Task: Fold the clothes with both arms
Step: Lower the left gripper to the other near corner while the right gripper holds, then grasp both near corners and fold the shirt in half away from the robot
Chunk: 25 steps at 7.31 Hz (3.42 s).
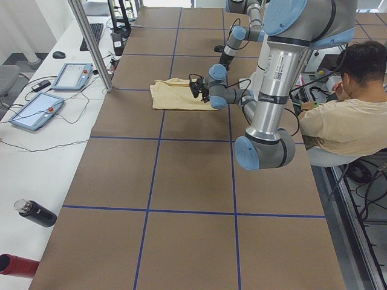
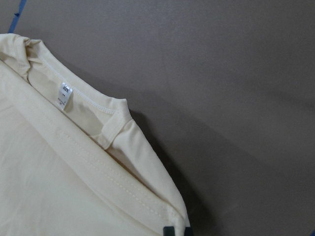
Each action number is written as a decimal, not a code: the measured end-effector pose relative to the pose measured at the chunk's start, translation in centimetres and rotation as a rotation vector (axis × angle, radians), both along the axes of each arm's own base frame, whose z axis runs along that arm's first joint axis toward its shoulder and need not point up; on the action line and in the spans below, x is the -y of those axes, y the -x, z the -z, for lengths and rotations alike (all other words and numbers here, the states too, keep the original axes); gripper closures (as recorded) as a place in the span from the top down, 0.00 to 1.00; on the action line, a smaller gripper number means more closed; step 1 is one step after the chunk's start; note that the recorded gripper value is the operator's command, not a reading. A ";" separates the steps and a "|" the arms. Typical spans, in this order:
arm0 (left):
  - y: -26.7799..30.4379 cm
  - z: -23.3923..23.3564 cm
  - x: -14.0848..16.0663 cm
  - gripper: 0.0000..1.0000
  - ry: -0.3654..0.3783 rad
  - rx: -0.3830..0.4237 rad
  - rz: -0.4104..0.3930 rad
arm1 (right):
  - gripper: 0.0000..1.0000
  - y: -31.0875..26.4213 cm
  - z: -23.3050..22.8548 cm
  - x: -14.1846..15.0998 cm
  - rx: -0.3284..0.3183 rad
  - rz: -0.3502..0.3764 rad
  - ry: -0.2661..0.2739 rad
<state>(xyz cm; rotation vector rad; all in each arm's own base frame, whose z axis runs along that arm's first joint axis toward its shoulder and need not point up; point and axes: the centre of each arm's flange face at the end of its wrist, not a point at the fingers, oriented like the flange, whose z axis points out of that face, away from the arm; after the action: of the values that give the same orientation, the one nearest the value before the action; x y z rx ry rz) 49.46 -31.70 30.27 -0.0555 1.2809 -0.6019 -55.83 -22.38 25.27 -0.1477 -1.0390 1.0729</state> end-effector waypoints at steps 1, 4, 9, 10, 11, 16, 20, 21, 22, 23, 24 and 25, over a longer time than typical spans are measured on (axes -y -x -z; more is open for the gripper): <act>-0.3 -0.2 -0.7 0.75 0.008 0.002 -0.001 | 0.00 0.0 0.0 0.0 0.000 0.001 0.000; -0.7 -1.2 -2.5 0.72 0.071 0.000 -0.007 | 0.00 0.0 0.0 0.0 0.000 0.001 0.001; -2.3 -2.3 -4.7 0.64 0.146 0.094 -0.030 | 0.00 0.0 0.0 -0.1 0.000 0.001 0.001; -2.6 -2.3 -5.1 0.59 0.148 0.098 -0.039 | 0.00 0.0 0.0 -0.1 0.001 0.000 0.000; -2.8 -2.3 -5.5 0.43 0.150 0.099 -0.045 | 0.00 0.0 0.0 0.0 0.001 0.000 0.000; -3.0 -2.2 -6.1 0.00 0.192 0.087 -0.039 | 0.00 0.0 0.0 0.0 0.001 -0.001 0.000; 0.4 3.8 -9.4 0.00 0.190 0.012 -0.136 | 0.00 -3.1 2.2 -2.6 0.011 0.026 0.008; 2.2 6.1 -10.2 0.00 0.190 -0.017 -0.170 | 0.00 -5.3 3.6 -3.7 0.015 0.034 0.016; 4.2 7.9 -9.9 0.00 0.185 -0.029 -0.194 | 0.00 -7.4 5.0 -3.4 0.018 0.027 0.020; 6.3 9.0 -7.3 0.00 0.141 -0.021 -0.190 | 0.00 -8.3 5.8 -1.2 0.006 0.008 0.020; 8.1 9.1 -3.4 0.00 0.071 0.004 -0.170 | 0.00 -8.7 6.2 3.1 -0.019 -0.007 0.017; 8.7 8.3 0.5 0.00 0.024 0.043 -0.147 | 0.00 -9.4 6.5 7.9 -0.046 0.000 0.013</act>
<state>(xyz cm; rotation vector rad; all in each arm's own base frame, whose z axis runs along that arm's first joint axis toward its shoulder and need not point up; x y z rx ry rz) 40.72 -32.22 21.99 -0.1540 1.2168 -0.4897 -46.44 -30.23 18.78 -0.1332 -0.9912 1.0782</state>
